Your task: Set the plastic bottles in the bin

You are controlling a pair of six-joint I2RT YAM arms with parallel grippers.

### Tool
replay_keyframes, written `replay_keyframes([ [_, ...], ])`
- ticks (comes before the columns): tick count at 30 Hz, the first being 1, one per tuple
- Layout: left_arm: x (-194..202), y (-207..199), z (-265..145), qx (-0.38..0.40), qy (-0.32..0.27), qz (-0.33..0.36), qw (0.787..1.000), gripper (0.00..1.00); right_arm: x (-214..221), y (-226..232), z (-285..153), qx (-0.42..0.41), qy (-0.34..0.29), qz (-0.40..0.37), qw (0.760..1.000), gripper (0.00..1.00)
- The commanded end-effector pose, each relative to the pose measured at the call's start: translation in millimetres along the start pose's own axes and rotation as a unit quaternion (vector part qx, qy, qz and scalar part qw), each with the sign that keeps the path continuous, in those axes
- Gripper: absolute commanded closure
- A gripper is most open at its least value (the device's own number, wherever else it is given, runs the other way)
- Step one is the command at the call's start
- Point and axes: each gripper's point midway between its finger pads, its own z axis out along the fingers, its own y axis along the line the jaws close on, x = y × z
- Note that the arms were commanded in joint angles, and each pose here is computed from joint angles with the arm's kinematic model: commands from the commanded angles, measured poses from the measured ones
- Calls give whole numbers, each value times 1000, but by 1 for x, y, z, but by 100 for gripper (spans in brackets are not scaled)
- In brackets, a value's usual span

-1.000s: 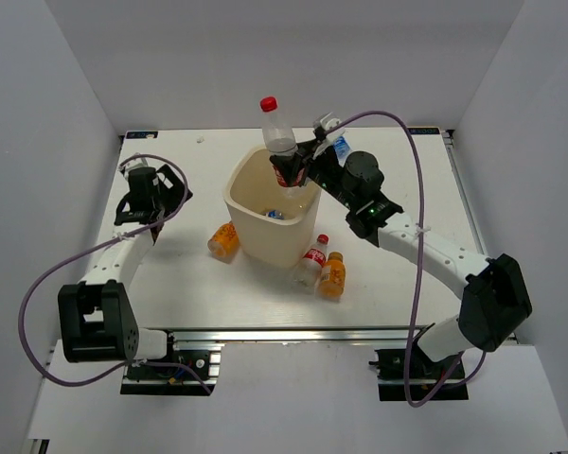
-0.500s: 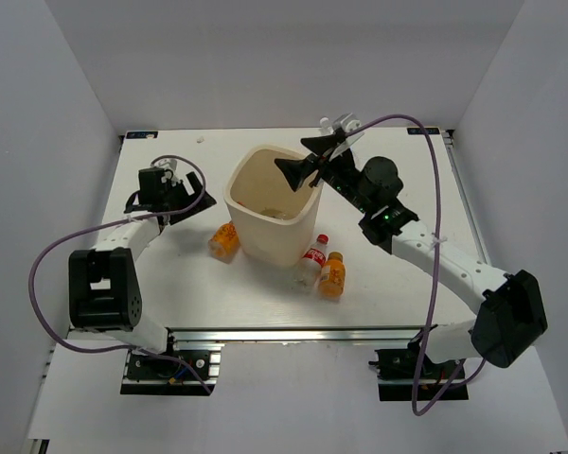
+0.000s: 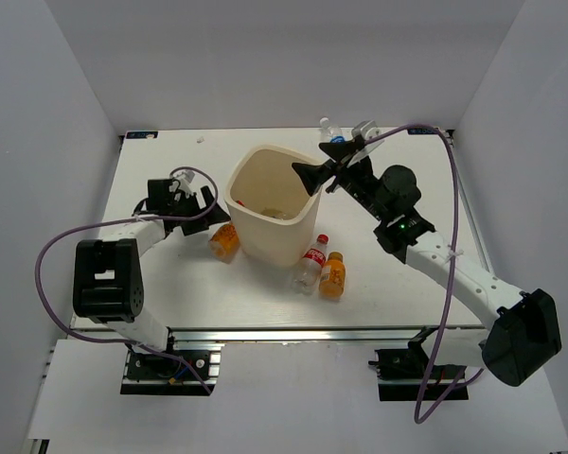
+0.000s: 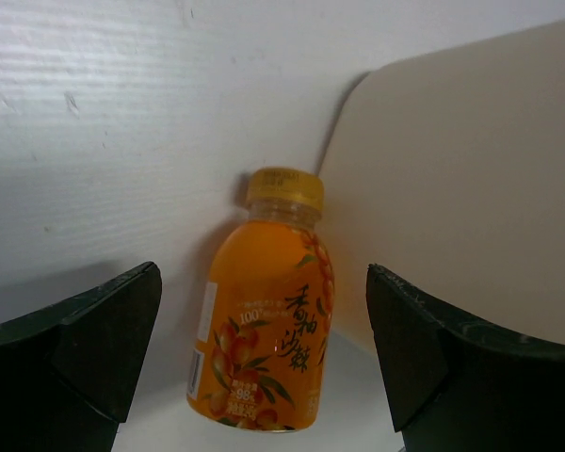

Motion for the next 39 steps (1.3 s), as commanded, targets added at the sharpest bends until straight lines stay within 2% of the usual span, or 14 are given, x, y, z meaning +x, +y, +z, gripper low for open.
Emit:
replay_keyframes([
  [1, 31, -3, 5, -1, 39, -6, 999, 2, -18, -4, -9, 6, -24, -11, 1000, 11],
  [11, 59, 4, -1, -70, 39, -4, 997, 2, -9, -23, -21, 27, -8, 13, 1000, 11],
  [14, 56, 10, -1, -93, 36, -10, 995, 13, -11, -29, -27, 40, -13, 21, 999, 11],
  [15, 54, 13, -2, -102, 31, -9, 994, 23, -9, -31, -29, 44, -11, 21, 999, 11],
  [20, 38, 6, -6, -99, 6, 6, 995, 45, -11, -36, -42, 62, -13, 17, 998, 11],
  [23, 28, 0, -13, -100, -8, 13, 995, 63, -11, -40, -51, 78, -16, 14, 997, 11],
  [25, 11, -2, -25, -123, -38, 14, 992, 72, -9, -46, -56, 97, -14, 15, 995, 11],
  [27, -5, -7, -38, -138, -69, 4, 988, 74, -5, -52, -64, 121, -5, 25, 992, 11],
  [28, -33, -12, -55, -160, -119, 7, 980, 75, -1, -63, -69, 154, -1, 28, 988, 11],
  [30, -58, -23, -77, -177, -161, 0, 971, 78, 7, -71, -80, 187, 17, 41, 981, 11],
  [31, -93, -37, -104, -188, -223, 6, 957, 78, 8, -81, -87, 221, 17, 46, 974, 11],
  [34, -148, -94, -156, -134, -314, 40, 939, 74, 22, -95, -106, 282, 40, 75, 956, 11],
  [37, -173, -155, -185, -41, -342, 94, 934, 74, 42, -98, -119, 298, 59, 80, 949, 11],
  [39, -181, -211, -203, 57, -343, 141, 927, 73, 52, -98, -125, 302, 70, 81, 947, 11],
])
